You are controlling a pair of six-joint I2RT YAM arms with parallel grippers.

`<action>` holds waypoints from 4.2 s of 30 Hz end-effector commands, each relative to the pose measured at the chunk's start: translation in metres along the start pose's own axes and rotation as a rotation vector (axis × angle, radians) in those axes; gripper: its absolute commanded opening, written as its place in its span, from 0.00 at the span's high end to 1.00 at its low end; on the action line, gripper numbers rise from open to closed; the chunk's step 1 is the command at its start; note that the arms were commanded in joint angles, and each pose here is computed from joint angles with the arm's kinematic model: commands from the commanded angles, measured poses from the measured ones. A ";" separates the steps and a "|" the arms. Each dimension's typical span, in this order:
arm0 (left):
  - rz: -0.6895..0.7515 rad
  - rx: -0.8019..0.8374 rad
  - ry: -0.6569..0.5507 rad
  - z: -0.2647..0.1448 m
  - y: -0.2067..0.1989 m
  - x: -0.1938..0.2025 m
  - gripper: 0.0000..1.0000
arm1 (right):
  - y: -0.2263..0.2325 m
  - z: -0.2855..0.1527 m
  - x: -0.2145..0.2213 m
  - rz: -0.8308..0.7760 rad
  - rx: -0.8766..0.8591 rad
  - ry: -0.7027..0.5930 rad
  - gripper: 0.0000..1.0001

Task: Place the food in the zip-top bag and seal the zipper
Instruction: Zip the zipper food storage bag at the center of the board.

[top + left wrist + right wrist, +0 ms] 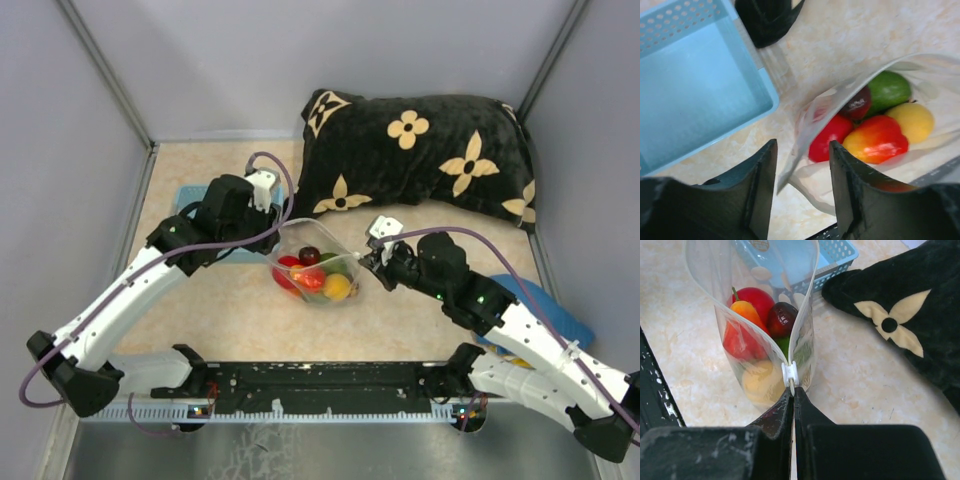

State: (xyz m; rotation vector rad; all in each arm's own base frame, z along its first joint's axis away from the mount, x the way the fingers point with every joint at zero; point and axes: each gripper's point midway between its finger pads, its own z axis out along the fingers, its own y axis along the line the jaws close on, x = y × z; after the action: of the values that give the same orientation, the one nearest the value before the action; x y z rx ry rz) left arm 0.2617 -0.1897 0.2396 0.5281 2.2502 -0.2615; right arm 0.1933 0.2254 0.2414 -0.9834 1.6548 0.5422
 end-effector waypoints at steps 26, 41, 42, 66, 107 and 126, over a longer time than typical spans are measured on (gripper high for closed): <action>0.252 0.583 -0.231 -0.021 -0.157 -0.035 0.29 | -0.003 -0.003 -0.040 -0.013 0.001 -0.109 1.00; 0.345 0.666 -0.173 0.010 -0.178 -0.011 0.78 | 0.001 -0.004 -0.033 -0.005 -0.007 -0.127 1.00; 0.347 0.671 -0.184 0.009 -0.179 -0.011 0.85 | 0.002 -0.004 -0.032 -0.006 -0.011 -0.124 1.00; 0.375 0.747 -0.276 -0.012 -0.183 -0.012 1.00 | 0.002 0.013 -0.015 -0.036 -0.020 -0.136 0.66; 0.724 0.920 -0.430 -0.018 -0.212 -0.030 0.60 | 0.015 0.003 -0.024 -0.041 -0.103 -0.121 1.00; 0.693 0.729 -0.408 -0.012 -0.169 -0.038 0.90 | 0.008 -0.019 -0.026 -0.033 -0.048 -0.130 1.00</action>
State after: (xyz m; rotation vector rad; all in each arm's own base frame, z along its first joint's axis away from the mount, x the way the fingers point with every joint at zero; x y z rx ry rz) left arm 0.1904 -0.3622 0.2706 1.4739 1.3939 -0.8122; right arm 0.1779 0.2295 0.2387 -1.0421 1.5749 0.6186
